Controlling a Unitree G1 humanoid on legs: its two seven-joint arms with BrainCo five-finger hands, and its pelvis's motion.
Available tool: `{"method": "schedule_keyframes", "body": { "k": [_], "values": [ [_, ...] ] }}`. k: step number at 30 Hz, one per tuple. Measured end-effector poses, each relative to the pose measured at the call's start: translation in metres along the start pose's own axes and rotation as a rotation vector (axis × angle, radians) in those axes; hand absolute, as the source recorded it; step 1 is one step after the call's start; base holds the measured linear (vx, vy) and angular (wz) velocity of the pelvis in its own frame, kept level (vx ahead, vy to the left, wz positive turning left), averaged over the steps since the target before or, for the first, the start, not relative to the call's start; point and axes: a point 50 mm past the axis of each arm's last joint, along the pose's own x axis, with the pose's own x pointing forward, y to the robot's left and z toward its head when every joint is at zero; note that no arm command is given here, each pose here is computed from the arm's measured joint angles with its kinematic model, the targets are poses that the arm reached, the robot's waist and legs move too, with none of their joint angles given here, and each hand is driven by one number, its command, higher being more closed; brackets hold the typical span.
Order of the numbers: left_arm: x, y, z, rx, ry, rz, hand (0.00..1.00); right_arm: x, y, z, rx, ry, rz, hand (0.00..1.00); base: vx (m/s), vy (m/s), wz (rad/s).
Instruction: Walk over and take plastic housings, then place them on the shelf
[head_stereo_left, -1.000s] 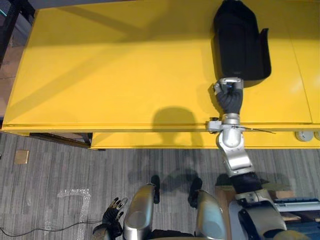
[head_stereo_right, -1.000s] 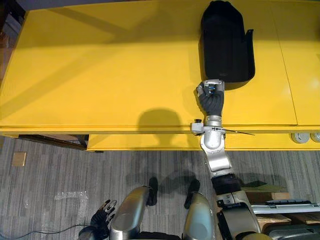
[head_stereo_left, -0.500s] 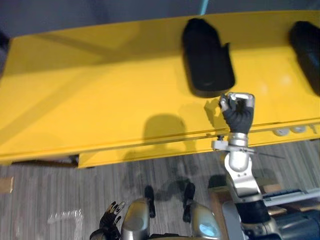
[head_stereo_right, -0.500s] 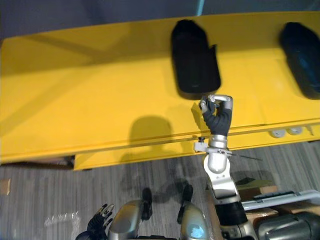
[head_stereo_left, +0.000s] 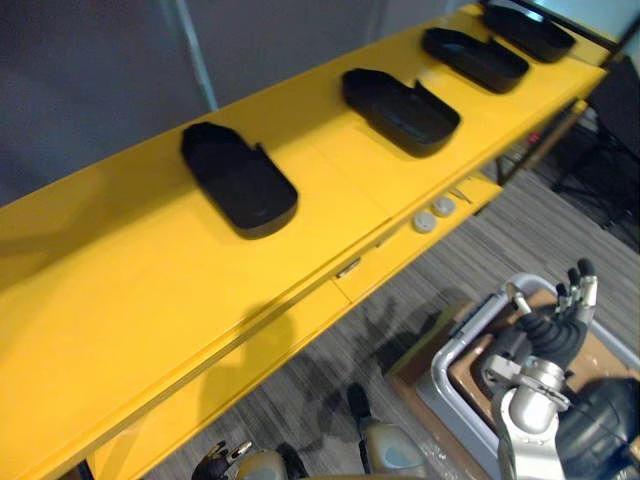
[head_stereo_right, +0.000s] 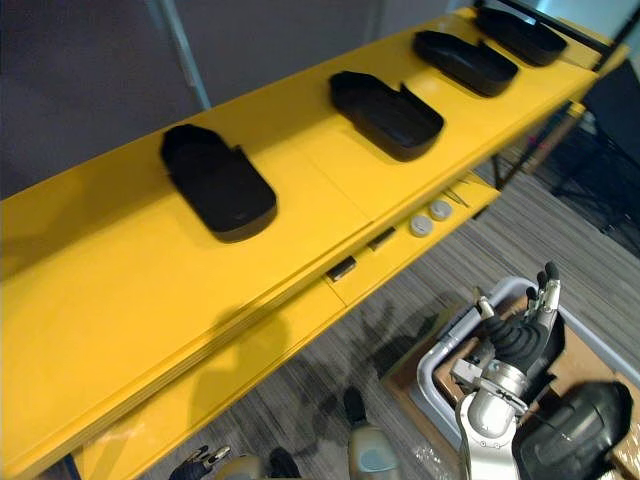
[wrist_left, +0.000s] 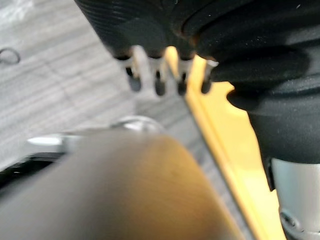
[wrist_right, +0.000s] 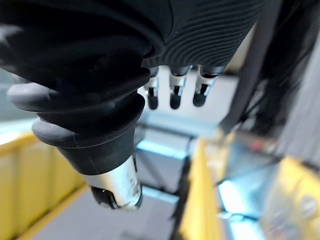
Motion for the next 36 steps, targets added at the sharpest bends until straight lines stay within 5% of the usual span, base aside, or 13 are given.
{"method": "schedule_keyframes", "body": {
  "k": [3, 10, 16, 21, 25, 31, 36],
  "values": [
    [-0.001, -0.01, -0.003, -0.19, -0.032, -0.015, 0.0, -0.004, 0.011, -0.012, 0.041, 0.05, 0.123, 0.0, -0.1, 0.142, -1.25],
    [0.009, -0.035, 0.025, -0.202, -0.06, -0.085, 0.0, -0.03, 0.02, -0.034, 0.152, 0.217, -0.016, 0.0, -0.09, 0.112, -0.21],
    [0.01, -0.026, 0.023, -0.267, -0.024, 0.054, 0.0, -0.053, 0.034, -0.036, 0.297, 0.275, 0.033, 0.0, -0.16, 0.036, -0.65],
    [0.006, -0.001, -0.003, -0.484, 0.121, 0.179, 0.0, -0.054, 0.075, -0.022, 0.347, 0.229, 0.136, 0.0, -0.02, -0.131, -0.39],
    [-0.005, 0.012, -0.034, -0.373, 0.214, 0.241, 0.0, -0.051, 0.085, -0.021, 0.32, 0.245, 0.101, 0.0, 0.01, -0.31, -0.43],
    [0.0, 0.008, -0.016, -0.323, 0.126, 0.205, 0.0, -0.047, 0.085, -0.028, 0.136, 0.227, 0.214, 0.0, 0.02, -0.473, -0.52],
    [0.001, -0.005, -0.016, -0.25, 0.116, 0.149, 0.0, -0.023, 0.028, -0.031, -0.007, 0.19, 0.101, 0.0, -0.01, -0.379, -0.23]
  ]
}}
